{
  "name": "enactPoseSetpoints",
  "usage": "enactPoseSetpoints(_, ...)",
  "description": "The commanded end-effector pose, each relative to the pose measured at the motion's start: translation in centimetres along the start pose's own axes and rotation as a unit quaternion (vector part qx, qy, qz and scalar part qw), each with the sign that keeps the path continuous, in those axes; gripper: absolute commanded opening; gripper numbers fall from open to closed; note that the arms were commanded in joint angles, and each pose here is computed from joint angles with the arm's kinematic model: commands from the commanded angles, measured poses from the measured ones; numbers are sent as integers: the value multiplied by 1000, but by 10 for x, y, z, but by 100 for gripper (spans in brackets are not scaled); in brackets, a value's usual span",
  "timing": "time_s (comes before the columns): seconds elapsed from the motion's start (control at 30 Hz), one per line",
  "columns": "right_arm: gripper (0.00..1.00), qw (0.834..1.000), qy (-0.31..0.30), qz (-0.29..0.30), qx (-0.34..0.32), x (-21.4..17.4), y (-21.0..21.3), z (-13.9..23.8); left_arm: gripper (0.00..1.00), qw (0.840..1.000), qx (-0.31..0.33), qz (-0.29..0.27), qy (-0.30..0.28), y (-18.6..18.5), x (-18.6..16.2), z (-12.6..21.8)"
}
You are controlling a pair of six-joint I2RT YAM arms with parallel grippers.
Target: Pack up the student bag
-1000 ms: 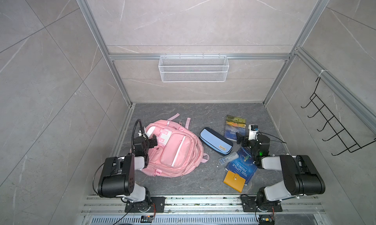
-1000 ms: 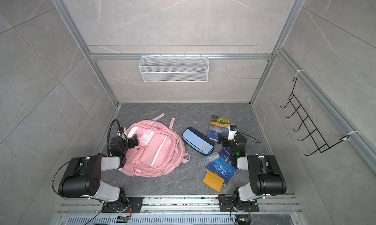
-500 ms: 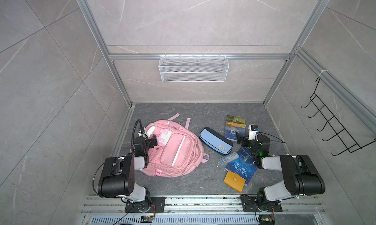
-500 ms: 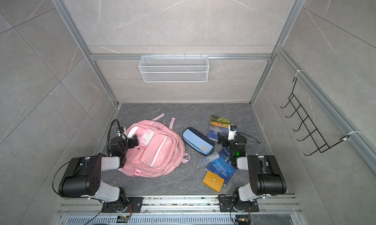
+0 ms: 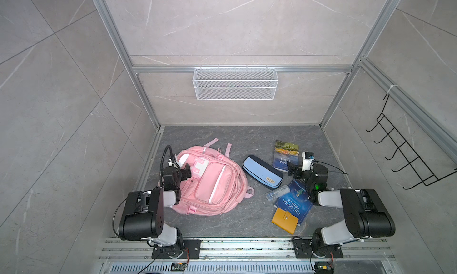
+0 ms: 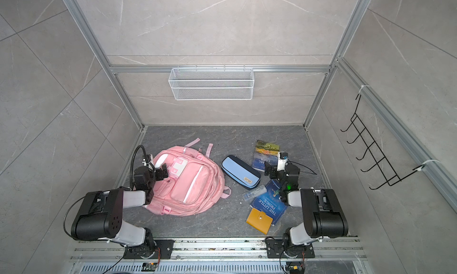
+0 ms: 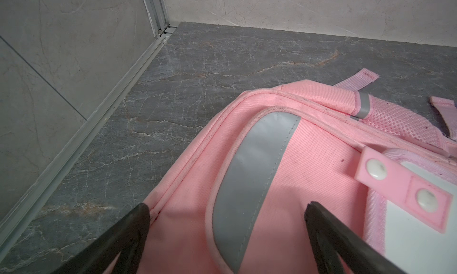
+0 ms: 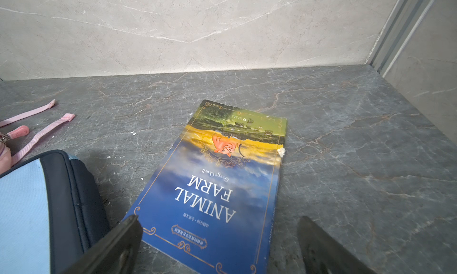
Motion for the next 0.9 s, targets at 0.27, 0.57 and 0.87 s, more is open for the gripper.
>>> enactPoseSetpoints(0.27, 100, 996, 47, -45, -56, 30, -18, 22, 100, 999, 13, 10, 46, -4, 29, 19)
enactPoseSetpoints(0.57, 100, 951, 247, -168, -82, 39, -11, 34, 100, 967, 39, 148, 202, -28, 44, 75)
enactPoseSetpoints(0.87, 100, 938, 299, -174, 18, 65, 78, 31, 97, 937, -47, 78, 337, -142, 20, 117)
Point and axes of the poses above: each gripper's point midway between its finger pads, its own z axis back along the fingers, its own y axis along the line the jaws close on, x = y × z, the point moved 1 cm from there along z, back along the fingers, and after that the axes turned 9 degrees about z, right-handed, at the moved point
